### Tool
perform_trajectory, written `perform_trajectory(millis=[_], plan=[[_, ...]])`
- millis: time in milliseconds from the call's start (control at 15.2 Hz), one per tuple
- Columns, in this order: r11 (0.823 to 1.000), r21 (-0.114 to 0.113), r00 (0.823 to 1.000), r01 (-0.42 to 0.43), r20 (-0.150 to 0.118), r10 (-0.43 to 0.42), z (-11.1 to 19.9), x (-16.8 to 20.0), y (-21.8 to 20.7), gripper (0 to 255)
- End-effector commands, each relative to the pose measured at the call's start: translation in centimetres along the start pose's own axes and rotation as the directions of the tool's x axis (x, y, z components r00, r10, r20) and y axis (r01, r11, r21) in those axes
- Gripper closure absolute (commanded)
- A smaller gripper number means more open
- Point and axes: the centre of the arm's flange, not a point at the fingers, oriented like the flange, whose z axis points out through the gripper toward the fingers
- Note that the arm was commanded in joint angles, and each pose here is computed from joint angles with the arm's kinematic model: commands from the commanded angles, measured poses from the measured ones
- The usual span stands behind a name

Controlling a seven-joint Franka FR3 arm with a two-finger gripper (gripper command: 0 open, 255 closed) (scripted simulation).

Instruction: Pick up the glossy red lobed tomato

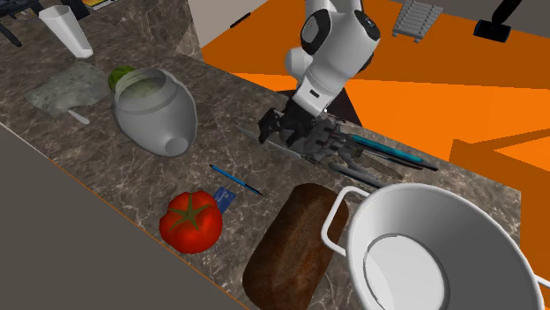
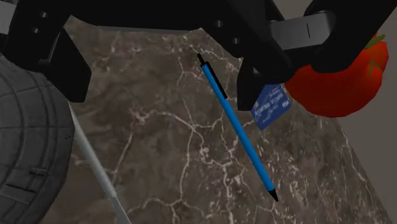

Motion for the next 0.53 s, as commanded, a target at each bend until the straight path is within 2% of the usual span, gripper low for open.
perform_trajectory(millis=[0, 198, 462], plan=[[0.997, -0.067, 0.999, 0.046, -0.021, -0.048, 1.0, 0.5, 1.4, 0], [0.981, -0.162, 0.992, 0.106, -0.046, -0.115, 2.4, 1.7, 3.3, 0], [0.941, -0.288, 0.976, 0.179, -0.067, -0.207, 4.1, 3.5, 5.9, 0]])
